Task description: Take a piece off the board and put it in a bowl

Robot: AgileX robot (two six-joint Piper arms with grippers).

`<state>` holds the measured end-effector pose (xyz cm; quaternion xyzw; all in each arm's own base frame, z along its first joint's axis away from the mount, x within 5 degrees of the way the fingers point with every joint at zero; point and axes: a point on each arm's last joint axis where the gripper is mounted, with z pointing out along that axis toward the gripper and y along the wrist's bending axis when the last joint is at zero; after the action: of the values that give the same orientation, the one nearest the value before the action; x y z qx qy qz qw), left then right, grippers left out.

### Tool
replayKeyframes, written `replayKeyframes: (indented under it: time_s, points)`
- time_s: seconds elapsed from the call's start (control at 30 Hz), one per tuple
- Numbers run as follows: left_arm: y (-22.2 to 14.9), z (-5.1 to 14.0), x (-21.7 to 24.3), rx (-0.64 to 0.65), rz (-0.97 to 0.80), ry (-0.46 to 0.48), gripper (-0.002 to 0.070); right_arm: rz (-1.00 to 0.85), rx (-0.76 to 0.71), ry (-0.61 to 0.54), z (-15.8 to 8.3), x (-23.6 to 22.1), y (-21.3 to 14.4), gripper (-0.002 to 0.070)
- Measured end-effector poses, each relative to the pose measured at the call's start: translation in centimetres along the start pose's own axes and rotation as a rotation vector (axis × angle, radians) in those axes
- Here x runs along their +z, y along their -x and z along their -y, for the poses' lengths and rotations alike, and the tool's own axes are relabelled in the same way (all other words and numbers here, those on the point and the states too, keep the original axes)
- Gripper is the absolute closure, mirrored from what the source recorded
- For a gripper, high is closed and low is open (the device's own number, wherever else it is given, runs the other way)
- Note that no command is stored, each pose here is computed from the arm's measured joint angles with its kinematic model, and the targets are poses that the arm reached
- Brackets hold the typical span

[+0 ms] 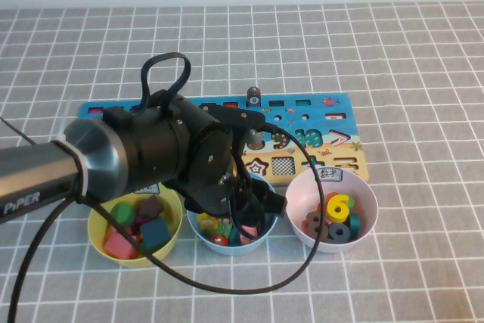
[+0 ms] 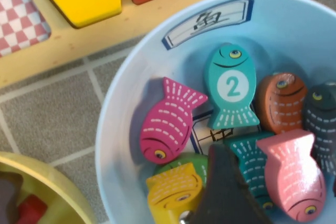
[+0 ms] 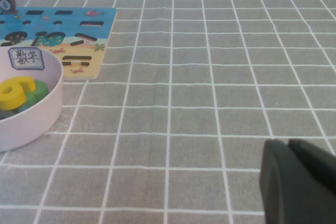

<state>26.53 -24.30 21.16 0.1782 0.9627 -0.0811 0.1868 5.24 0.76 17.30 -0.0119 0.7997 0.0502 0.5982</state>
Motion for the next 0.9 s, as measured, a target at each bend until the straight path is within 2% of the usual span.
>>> replayKeyframes:
  time_s: [0.3,0.4,0.47,0.6,0.67,0.73,0.9]
  points:
    - [-0.1,0.1,-2.3,0.005,0.022,-0.009,0.0297,0.0,0.0,0.0,0.0,0.0,0.0,0.0694]
    - [-0.5,0.2,-3.7,0.024,0.025,-0.005,0.0316,0.0,0.0,0.0,0.0,0.0,0.0,0.0694]
    - [-1.1,-0.1,-4.5,0.03,0.031,-0.001,0.0365,0.0,0.0,0.0,0.0,0.0,0.0,0.0694]
    - [-3.7,-1.3,-5.4,0.046,0.052,-0.004,0.0557,0.0,0.0,0.0,0.0,0.0,0.0,0.0694]
    - [-5.1,-1.9,-6.0,0.047,0.092,-0.026,0.0627,0.0,0.0,0.0,0.0,0.0,0.0,0.0694]
    - [-6.7,-2.5,-6.5,0.034,0.142,-0.056,0.0656,0.0,0.0,0.0,0.0,0.0,0.0,0.0694]
    - [-10.4,-3.9,-7.7,0.01,0.281,-0.138,0.0674,0.0,0.0,0.0,0.0,0.0,0.0,0.0694]
